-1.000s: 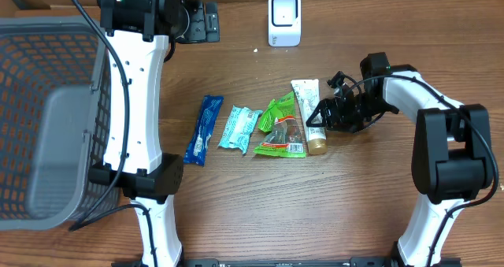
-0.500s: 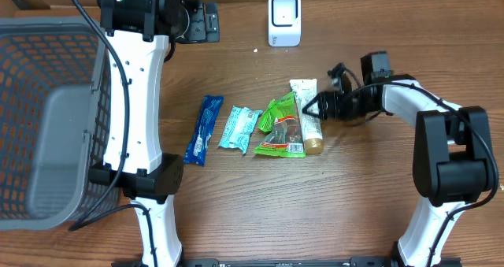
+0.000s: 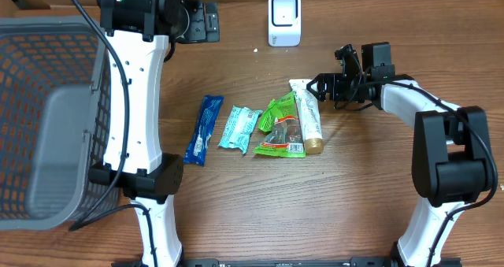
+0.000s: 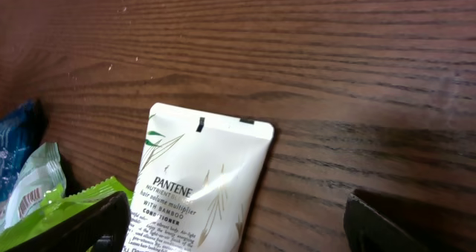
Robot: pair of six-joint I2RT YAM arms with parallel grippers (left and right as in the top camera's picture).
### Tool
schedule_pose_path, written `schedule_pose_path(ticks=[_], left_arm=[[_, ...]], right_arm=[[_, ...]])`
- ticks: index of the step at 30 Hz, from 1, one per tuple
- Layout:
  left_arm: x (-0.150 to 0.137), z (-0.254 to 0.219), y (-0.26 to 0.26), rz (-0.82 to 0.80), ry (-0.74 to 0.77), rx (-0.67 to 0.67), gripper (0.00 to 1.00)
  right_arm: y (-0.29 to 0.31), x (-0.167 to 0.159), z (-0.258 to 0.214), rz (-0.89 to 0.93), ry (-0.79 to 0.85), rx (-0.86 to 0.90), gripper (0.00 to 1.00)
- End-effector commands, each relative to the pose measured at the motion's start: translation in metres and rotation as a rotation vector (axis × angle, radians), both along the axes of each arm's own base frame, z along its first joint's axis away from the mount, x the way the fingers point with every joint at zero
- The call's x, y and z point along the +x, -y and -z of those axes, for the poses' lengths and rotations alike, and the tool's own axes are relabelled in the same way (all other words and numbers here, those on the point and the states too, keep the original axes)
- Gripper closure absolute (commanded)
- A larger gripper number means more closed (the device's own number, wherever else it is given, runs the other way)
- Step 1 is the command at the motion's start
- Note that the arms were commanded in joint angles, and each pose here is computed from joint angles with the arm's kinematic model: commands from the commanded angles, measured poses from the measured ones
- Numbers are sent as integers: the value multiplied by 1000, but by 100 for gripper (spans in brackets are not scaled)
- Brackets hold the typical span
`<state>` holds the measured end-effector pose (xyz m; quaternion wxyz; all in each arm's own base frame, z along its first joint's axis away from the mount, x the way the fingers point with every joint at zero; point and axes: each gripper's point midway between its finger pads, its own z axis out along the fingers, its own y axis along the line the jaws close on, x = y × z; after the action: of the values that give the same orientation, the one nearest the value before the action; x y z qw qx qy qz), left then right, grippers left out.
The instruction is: Scan the item barcode
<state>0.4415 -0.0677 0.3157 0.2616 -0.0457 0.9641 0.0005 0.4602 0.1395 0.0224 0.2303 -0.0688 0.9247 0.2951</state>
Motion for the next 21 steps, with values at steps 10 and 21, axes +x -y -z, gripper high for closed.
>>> schedule_pose_path(ticks=[10, 21], left_arm=[[0, -3, -6, -15, 10, 9, 0], [0, -3, -6, -15, 10, 9, 0]], right_arm=[[-17, -45, 42, -42, -166, -161, 33], [-8, -45, 47, 123, -257, -153, 79]])
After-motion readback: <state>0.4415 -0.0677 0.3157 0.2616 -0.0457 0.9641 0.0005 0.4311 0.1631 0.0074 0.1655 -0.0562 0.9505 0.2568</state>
